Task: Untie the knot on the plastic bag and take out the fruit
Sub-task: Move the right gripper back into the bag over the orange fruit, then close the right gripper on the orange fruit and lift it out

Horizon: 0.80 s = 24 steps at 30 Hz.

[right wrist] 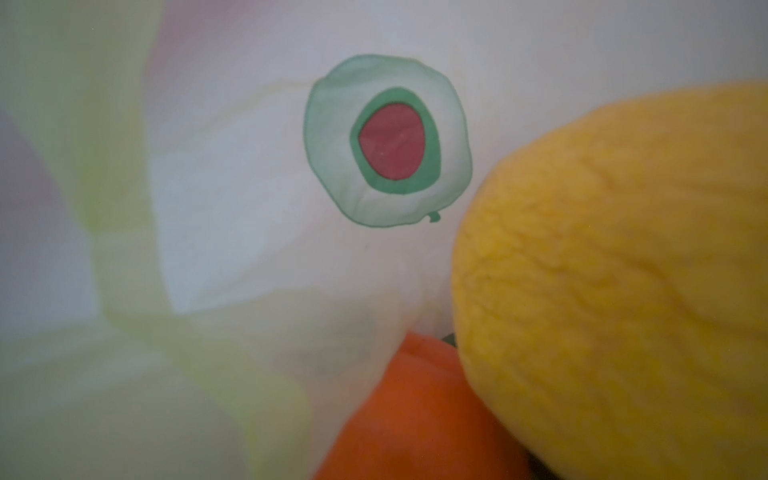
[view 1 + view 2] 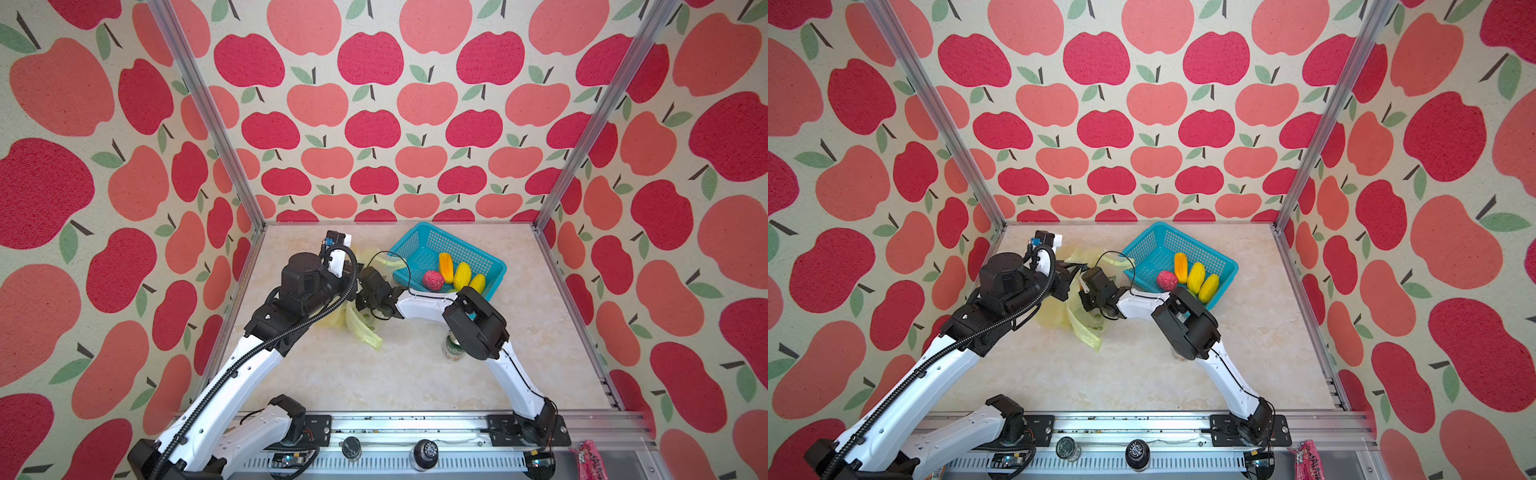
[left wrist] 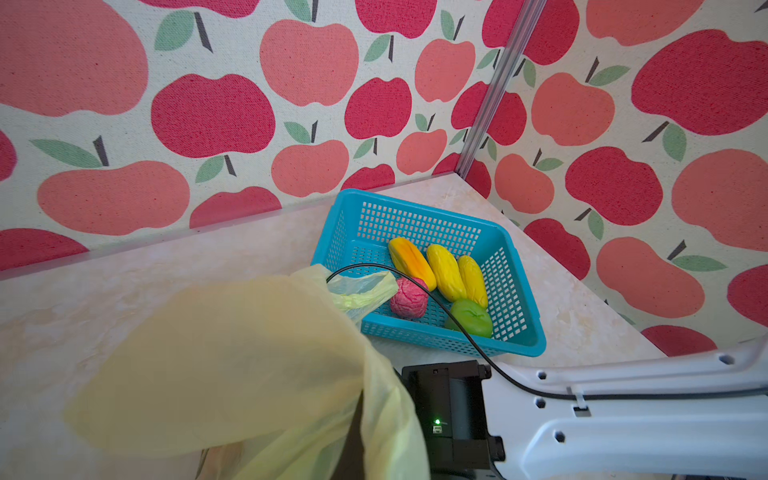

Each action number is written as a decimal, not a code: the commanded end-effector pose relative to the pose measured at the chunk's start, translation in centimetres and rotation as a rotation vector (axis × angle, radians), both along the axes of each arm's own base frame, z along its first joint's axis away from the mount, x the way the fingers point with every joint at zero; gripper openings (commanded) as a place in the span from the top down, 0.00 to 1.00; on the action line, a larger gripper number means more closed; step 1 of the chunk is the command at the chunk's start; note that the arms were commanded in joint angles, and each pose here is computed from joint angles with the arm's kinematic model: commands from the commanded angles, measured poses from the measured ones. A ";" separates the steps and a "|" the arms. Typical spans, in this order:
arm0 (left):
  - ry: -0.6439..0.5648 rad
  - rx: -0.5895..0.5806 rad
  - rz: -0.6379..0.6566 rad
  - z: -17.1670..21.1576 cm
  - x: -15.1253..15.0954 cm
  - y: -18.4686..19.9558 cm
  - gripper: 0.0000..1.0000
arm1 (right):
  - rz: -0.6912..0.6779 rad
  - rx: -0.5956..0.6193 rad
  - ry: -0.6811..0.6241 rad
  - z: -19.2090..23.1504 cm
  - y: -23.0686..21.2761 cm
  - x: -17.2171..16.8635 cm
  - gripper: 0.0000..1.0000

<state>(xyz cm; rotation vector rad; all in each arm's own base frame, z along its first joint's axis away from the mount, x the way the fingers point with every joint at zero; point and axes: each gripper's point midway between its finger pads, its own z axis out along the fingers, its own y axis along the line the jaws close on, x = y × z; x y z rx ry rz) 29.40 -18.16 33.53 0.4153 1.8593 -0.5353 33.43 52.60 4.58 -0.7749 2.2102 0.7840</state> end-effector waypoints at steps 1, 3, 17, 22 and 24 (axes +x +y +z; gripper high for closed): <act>-0.002 0.061 0.135 -0.4 1.3 2.1 1.00 | -0.094 -0.112 -0.033 0.1 -3.8 1.0 0.57; 0.007 0.094 0.199 -0.9 2.0 3.2 1.00 | -0.121 -0.121 -0.066 1.3 -5.1 1.3 0.63; 0.044 0.113 0.244 -1.9 3.2 4.2 1.00 | -0.110 0.013 -0.136 8.6 -7.1 -0.2 0.80; 0.056 0.110 0.251 -2.2 3.5 4.4 1.00 | -0.076 0.039 -0.121 9.9 -7.6 -1.6 0.82; 0.063 0.105 0.254 -2.2 3.6 4.5 1.00 | -0.052 0.052 -0.136 11.1 -7.9 -2.6 0.83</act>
